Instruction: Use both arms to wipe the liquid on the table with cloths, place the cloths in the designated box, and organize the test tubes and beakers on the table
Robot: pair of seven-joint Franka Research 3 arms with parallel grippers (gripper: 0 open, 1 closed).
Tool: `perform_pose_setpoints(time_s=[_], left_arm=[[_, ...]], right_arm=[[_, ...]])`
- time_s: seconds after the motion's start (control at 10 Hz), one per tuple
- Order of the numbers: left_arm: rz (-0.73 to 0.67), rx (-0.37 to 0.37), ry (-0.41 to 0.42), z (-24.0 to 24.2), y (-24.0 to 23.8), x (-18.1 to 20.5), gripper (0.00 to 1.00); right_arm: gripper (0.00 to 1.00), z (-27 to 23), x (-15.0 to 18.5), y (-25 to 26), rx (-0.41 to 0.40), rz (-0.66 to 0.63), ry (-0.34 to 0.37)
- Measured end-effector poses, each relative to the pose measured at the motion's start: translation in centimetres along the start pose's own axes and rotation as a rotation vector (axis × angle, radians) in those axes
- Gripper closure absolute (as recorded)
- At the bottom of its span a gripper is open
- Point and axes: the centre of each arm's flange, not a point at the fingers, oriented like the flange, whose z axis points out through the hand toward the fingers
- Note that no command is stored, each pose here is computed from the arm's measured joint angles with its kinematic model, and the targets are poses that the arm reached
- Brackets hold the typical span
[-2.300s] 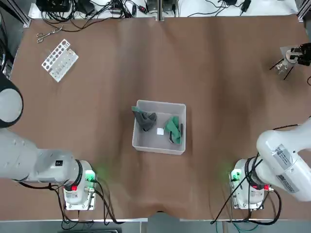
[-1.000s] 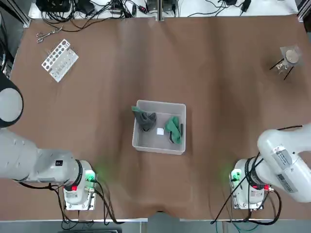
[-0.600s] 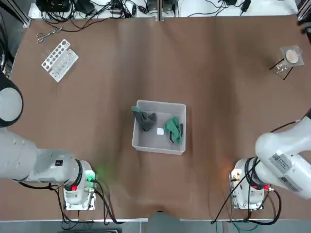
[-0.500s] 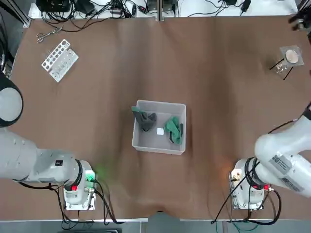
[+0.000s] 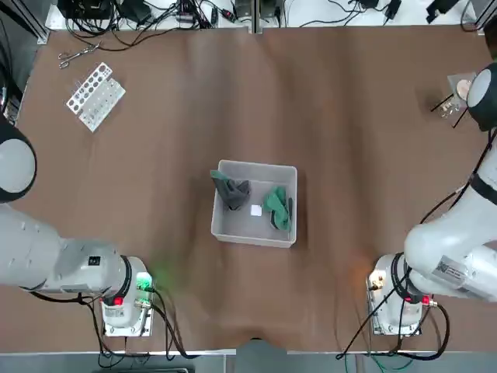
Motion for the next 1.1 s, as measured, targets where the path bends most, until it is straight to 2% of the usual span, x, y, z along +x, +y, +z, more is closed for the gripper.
perform_pose_setpoints(time_s=[0.2, 0.3, 0.4, 0.7, 1.1], left_arm=[[0.0, 0.0, 0.0, 0.0, 0.0, 0.0, 0.02], [-0.002, 0.0, 0.0, 0.0, -0.1, 0.0, 0.02], [-0.005, 0.0, 0.0, 0.0, -0.3, 0.1, 0.02], [-0.01, 0.0, 0.001, 0.0, -0.6, 0.1, 0.02], [-0.012, 0.001, 0.001, 0.0, -0.9, 0.2, 0.02]], right_arm=[[0.0, -0.1, 4.0, -2.6, -0.114, 0.119, -0.133], [0.0, 0.0, 4.9, -3.6, -0.183, 0.214, -0.189], [0.0, 0.0, 5.0, -4.2, -0.242, 0.296, -0.208], [0.0, -0.5, 3.9, -7.2, -0.334, 0.548, -0.192], [0.0, -1.1, 6.6, -12.1, -0.428, 0.711, -0.209]])
